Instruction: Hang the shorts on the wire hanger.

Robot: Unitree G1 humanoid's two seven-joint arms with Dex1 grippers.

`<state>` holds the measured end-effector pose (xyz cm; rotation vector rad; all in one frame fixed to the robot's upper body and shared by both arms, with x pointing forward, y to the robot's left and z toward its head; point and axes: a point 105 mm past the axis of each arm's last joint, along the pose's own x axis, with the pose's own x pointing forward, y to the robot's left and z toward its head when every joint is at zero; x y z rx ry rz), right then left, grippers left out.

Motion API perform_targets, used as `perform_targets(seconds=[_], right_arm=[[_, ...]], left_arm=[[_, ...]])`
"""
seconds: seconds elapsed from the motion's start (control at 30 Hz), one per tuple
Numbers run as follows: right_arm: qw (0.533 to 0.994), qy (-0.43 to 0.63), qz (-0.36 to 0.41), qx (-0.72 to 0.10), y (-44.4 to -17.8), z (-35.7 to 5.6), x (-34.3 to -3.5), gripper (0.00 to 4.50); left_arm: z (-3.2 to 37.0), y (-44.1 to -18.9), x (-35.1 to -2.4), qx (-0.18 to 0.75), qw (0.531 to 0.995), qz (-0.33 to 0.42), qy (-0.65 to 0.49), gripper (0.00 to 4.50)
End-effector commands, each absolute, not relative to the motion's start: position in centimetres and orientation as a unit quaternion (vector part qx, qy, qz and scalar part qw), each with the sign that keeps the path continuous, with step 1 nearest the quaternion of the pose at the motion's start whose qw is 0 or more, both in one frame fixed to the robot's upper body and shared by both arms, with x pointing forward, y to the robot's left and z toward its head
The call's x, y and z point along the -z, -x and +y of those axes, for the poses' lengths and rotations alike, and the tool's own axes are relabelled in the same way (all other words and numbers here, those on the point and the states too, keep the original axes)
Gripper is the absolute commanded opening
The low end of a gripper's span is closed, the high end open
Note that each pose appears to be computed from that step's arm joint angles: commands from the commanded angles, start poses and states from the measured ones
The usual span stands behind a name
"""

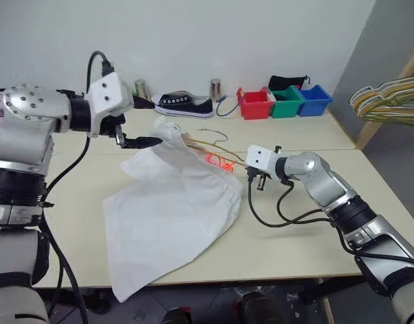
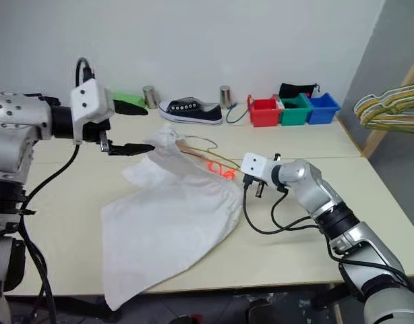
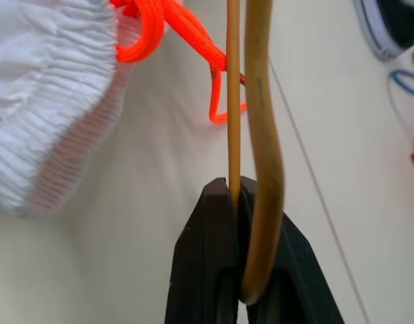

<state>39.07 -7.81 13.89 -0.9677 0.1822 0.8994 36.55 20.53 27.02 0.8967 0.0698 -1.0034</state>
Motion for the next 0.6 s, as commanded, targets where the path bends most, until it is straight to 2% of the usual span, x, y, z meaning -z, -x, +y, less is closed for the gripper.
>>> perform_targets(seconds=[0.03, 0.23, 0.43, 0.6], right_arm=[[0.789, 0.461, 0.023, -0.405, -38.6, -6.5, -18.0, 0.00], [0.787, 0.468, 0.014, -0.403, -37.8, -5.7, -19.2, 0.00], [0.767, 0.490, -0.003, -0.414, -36.5, -4.6, -19.9, 0.00], [0.758, 0.496, -0.006, -0.424, -35.8, -3.9, -19.7, 0.00]], left_arm=[[20.4, -37.3, -26.7, 0.481, 0.745, 0.043, -0.461, 4.45], [19.9, -38.1, -25.3, 0.502, 0.711, 0.059, -0.488, 4.45], [19.5, -39.3, -24.3, 0.484, 0.700, 0.053, -0.522, 4.45], [19.3, -39.7, -24.0, 0.475, 0.695, 0.049, -0.537, 3.46]])
